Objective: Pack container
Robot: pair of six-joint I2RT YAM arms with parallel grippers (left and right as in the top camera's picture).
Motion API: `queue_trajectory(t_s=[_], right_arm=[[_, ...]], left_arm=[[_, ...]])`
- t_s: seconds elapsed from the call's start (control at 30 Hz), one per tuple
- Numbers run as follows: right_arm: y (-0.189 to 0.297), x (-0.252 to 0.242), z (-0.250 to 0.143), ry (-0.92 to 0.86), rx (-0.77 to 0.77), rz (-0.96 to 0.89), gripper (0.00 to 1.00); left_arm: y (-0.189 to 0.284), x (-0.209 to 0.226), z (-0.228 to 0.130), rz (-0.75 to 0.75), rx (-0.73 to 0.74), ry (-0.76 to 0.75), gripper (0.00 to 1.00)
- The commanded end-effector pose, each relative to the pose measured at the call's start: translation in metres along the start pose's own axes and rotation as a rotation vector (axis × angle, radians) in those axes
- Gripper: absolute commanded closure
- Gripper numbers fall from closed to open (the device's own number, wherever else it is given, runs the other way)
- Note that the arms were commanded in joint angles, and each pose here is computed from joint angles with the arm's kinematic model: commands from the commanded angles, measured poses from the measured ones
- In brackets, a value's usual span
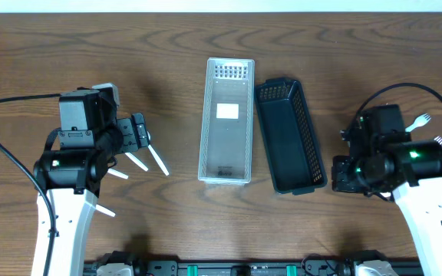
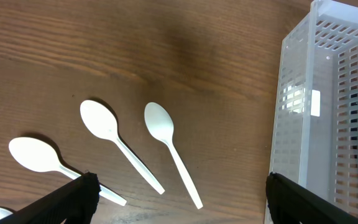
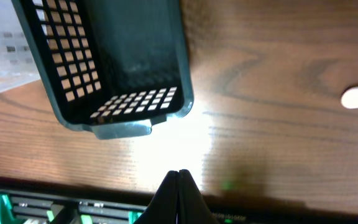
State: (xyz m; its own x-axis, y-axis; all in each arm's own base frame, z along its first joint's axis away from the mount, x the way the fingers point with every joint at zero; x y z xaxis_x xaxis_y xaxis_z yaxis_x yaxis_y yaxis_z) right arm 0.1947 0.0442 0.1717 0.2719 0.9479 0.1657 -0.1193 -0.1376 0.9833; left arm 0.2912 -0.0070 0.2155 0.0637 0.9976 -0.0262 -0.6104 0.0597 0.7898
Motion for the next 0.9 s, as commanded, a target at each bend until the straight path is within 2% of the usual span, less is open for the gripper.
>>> queue_trajectory(t_s=[0.0,0.2,0.67,0.87], right_arm=[[-0.014,-0.002,-0.007,-0.054,0.056,-0.046,0.99],[-0.049,-0.004,-0.018,-0.041,0.148,-0.088,0.99],[-0.101,0.002,-0.009,-0.025,0.191,-0.102,0.99],[-0.110,0.028,-0.009,0.048,0.204,0.006,0.99]], left_arm=[[0.006,-0.001,0.008,-0.002,-0.025,-0.016,0.14],[0.006,-0.001,0.008,-0.002,-0.025,-0.016,0.16],[0.006,-0.001,0.008,-0.002,-0.025,-0.016,0.16],[0.006,-0.001,0.008,-0.002,-0.025,-0.016,0.16]])
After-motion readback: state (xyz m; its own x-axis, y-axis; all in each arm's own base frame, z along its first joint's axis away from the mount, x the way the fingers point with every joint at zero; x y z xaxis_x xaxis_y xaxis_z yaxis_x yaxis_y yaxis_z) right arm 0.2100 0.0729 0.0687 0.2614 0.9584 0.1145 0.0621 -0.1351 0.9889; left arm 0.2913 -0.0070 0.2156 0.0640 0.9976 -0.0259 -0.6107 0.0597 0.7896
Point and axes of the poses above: each gripper's point midway between its finger pads, its own y axis back along the fingers, its own x axis along the line the jaws close on, z = x × y, the point moved 2 cm from there along y, back along the fingers, and after that the axes turned 12 degrees about -y, right-handed, at the moved point
